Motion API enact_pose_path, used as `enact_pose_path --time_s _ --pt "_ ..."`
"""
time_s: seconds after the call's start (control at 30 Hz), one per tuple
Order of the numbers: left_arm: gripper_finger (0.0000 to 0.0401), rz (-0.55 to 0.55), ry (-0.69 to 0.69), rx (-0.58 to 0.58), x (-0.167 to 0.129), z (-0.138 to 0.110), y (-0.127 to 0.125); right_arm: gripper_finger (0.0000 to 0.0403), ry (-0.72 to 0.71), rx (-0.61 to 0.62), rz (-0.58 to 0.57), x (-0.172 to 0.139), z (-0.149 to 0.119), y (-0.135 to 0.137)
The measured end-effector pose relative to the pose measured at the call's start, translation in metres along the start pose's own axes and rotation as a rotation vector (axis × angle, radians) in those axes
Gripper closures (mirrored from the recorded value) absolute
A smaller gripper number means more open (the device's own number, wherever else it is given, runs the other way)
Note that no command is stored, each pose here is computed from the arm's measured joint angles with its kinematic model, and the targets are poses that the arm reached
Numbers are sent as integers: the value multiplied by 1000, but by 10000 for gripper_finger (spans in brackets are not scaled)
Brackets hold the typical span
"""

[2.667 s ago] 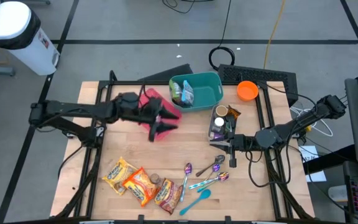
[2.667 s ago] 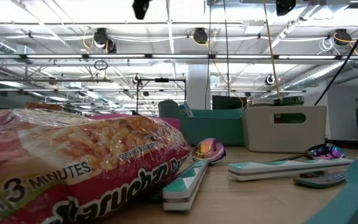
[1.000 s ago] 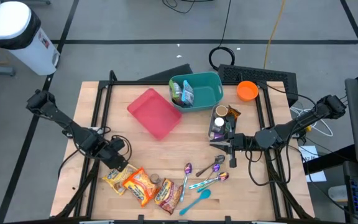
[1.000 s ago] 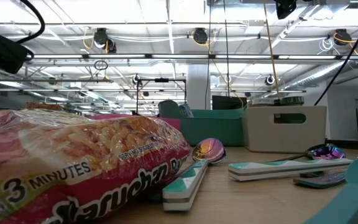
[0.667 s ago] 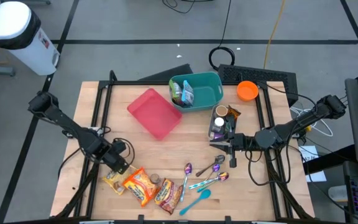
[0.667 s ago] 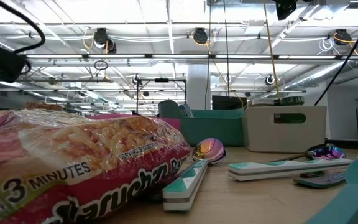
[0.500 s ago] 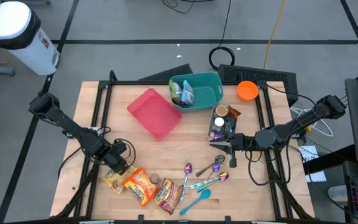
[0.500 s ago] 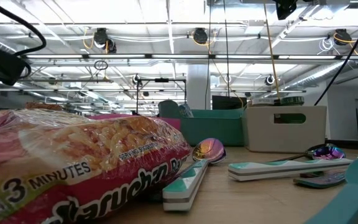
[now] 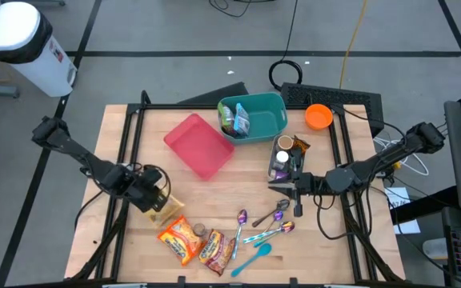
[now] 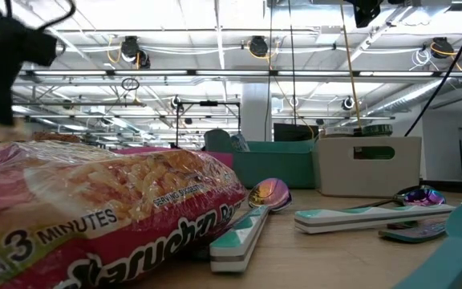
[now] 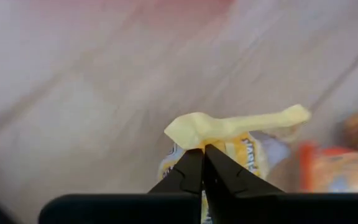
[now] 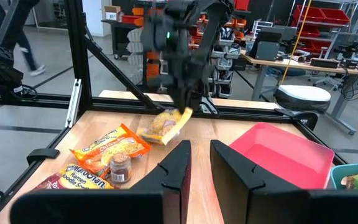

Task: Pick & Place Food Item
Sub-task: Put the yellow noodle pack into the green bin

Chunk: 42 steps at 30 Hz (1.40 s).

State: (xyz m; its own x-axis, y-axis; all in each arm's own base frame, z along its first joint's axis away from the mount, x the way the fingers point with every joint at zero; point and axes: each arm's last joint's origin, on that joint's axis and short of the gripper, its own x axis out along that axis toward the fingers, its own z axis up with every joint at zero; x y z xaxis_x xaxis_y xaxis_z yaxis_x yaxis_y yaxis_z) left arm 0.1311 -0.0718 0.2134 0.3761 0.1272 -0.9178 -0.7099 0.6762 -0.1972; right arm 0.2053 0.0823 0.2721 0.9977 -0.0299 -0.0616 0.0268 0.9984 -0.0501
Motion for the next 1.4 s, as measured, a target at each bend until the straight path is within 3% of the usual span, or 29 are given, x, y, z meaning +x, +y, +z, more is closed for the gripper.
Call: enact_pose_path --time_s 0.27,0.57,0.8,0.97,1.1,1.4 --pt "398 -173 -360 186 -49 31 -29 353 -3 2 0 0 0 0" --pt "397 -411 -813 438 -84 59 -74 353 0 8 -1 2 -1 1" --pt "397 -369 -1078 548 -83 84 -102 353 -35 13 -52 18 -7 2" --pt "398 -270 -1139 547 -58 108 -114 353 -20 -26 -80 34 -18 1" --pt "396 -255 -1129 508 -41 127 -112 339 14 -95 -100 45 -30 1" --pt "398 -324 -1054 496 -20 146 -108 197 -76 -54 -135 63 -37 -1"
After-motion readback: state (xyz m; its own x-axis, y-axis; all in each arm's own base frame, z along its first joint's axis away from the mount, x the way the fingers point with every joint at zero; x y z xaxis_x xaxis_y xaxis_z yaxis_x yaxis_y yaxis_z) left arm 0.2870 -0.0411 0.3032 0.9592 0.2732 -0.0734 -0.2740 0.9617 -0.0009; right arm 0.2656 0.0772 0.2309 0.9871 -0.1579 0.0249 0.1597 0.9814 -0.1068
